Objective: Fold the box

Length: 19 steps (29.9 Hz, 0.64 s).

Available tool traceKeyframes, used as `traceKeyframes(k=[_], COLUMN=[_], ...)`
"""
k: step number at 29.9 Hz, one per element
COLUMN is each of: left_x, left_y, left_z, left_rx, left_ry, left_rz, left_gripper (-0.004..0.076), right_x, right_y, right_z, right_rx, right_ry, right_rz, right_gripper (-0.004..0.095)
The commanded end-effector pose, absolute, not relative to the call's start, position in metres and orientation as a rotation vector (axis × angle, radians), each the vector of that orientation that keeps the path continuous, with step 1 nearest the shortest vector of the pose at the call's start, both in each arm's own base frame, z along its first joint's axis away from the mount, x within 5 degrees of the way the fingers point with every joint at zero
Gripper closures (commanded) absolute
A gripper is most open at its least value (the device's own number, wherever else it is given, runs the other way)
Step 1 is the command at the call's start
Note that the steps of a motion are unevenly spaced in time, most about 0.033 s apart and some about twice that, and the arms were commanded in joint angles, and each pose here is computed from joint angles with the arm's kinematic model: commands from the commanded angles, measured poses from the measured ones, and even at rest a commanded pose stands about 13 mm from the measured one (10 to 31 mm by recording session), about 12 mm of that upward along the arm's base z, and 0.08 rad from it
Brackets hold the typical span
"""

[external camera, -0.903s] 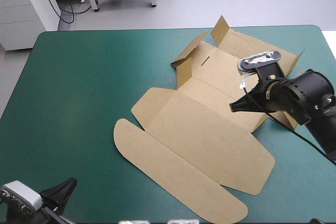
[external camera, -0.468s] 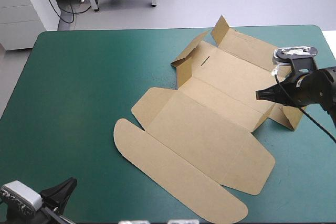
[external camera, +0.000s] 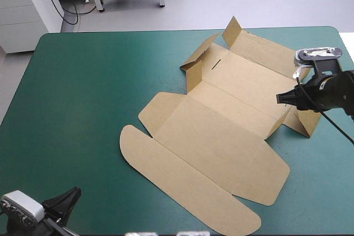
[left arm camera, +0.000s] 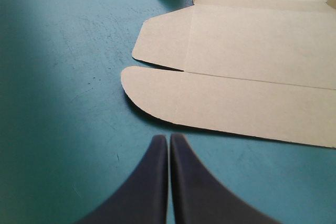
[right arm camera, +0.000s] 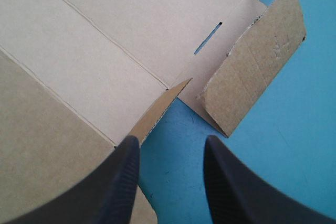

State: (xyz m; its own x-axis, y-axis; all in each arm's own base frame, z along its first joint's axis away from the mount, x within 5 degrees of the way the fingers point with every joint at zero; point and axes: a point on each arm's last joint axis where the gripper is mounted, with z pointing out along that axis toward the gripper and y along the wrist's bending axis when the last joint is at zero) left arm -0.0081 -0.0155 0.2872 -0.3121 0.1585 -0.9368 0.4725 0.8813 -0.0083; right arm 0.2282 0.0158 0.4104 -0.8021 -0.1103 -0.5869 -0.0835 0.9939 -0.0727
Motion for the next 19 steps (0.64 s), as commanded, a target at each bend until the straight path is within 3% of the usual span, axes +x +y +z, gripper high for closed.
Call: traceKeyframes(k=[1, 11, 19], left_x=[-0.007, -0.006, -0.006], left_y=[-0.017, -0.016, -0.015], left_z=[0.300, 0.301, 0.301], left_rx=[0.443, 0.442, 0.442], left_ry=[1.813, 1.810, 1.808], left_rz=[-0.361, -0.350, -0.336], left_gripper=[0.0731, 0.0731, 0.0731], right_x=[0.228, 0.227, 0.252], right_y=[0.013, 0.016, 0.021], right_z=[0.429, 0.428, 0.399], right_rx=[-0.092, -0.031, 0.150], right_ry=[2.369, 2.387, 2.550], right_rz=[-0.056, 0.024, 0.111], right_gripper=[0.0460, 0.0462, 0.0459])
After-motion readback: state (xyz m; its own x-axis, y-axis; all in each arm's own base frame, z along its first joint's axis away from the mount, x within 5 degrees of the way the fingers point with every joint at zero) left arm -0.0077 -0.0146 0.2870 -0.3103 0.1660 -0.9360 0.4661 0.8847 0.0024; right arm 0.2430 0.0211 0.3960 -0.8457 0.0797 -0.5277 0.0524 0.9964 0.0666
